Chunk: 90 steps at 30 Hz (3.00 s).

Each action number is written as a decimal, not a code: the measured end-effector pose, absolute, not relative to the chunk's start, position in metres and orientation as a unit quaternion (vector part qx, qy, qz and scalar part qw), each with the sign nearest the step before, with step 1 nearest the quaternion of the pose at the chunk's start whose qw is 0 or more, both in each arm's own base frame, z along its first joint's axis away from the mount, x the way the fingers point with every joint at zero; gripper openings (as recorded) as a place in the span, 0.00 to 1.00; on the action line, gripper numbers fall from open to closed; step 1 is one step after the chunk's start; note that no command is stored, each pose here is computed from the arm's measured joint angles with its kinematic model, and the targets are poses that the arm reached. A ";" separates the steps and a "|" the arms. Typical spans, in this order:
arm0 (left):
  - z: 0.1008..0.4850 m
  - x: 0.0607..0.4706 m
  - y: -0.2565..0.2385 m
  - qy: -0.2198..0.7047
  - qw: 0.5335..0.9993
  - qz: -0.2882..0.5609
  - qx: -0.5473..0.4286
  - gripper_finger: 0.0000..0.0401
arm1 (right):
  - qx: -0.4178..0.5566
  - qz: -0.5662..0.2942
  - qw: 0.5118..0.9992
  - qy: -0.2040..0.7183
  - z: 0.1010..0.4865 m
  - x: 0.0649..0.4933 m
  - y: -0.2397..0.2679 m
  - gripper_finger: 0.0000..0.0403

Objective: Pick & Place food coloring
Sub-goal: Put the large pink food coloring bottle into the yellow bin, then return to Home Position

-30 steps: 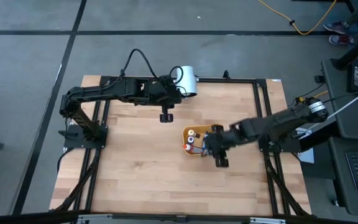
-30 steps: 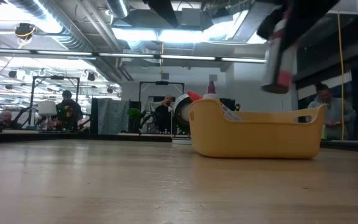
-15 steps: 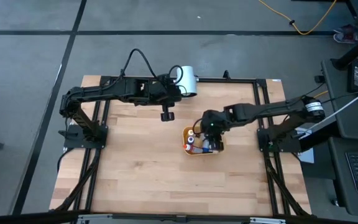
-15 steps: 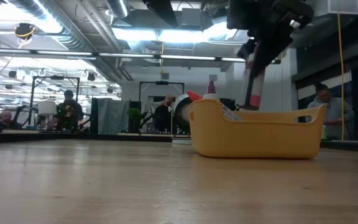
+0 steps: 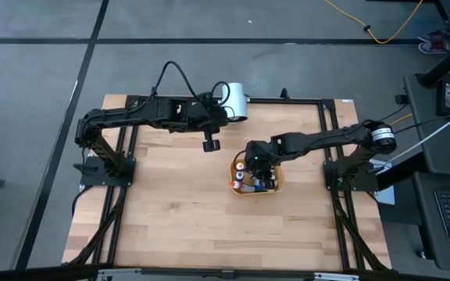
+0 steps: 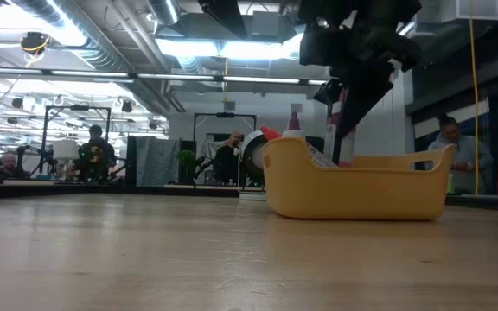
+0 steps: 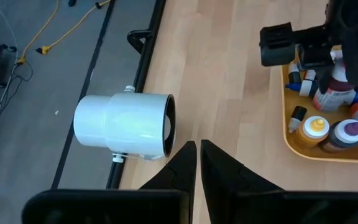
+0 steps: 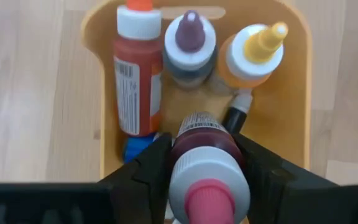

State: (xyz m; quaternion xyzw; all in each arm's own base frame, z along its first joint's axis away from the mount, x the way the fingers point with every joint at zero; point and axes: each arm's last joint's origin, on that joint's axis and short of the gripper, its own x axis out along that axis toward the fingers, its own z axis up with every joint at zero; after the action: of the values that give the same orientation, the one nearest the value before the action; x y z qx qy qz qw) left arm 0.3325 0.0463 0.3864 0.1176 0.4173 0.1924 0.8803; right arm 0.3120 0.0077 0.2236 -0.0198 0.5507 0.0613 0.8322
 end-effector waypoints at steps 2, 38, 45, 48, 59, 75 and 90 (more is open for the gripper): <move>0.386 0.332 0.046 0.417 0.880 0.193 0.117 0.05 | -0.019 0.060 0.835 0.546 0.223 0.314 0.007 0.38; 0.386 0.332 0.046 0.424 0.877 0.188 0.124 0.05 | -0.019 0.055 0.824 0.563 0.203 0.332 0.006 0.54; 0.420 0.302 0.043 0.378 0.897 0.192 0.127 0.05 | -0.048 0.004 0.817 0.575 0.254 0.320 0.003 0.52; 0.444 0.270 0.038 0.335 0.919 0.184 0.102 0.05 | -0.049 -0.052 0.845 0.530 0.289 0.297 0.002 0.50; 0.382 0.157 0.015 0.110 0.994 0.015 -0.013 0.01 | -0.013 -0.224 0.938 0.263 0.332 0.183 0.004 0.21; 0.199 0.090 0.007 -0.058 0.985 0.004 -0.162 0.01 | 0.030 -0.142 0.983 0.115 0.283 0.137 0.005 0.02; 0.167 0.098 0.014 -0.018 0.984 0.090 -0.153 0.02 | 0.028 -0.115 0.990 0.076 0.283 0.115 0.004 0.01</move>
State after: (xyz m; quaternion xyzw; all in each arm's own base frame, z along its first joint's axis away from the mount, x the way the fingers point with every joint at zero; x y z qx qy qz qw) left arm 0.0983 0.0138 0.1670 -0.1526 -0.0176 0.0896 0.9841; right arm 0.1151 0.0040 0.2831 0.0284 0.0759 -0.1151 0.9900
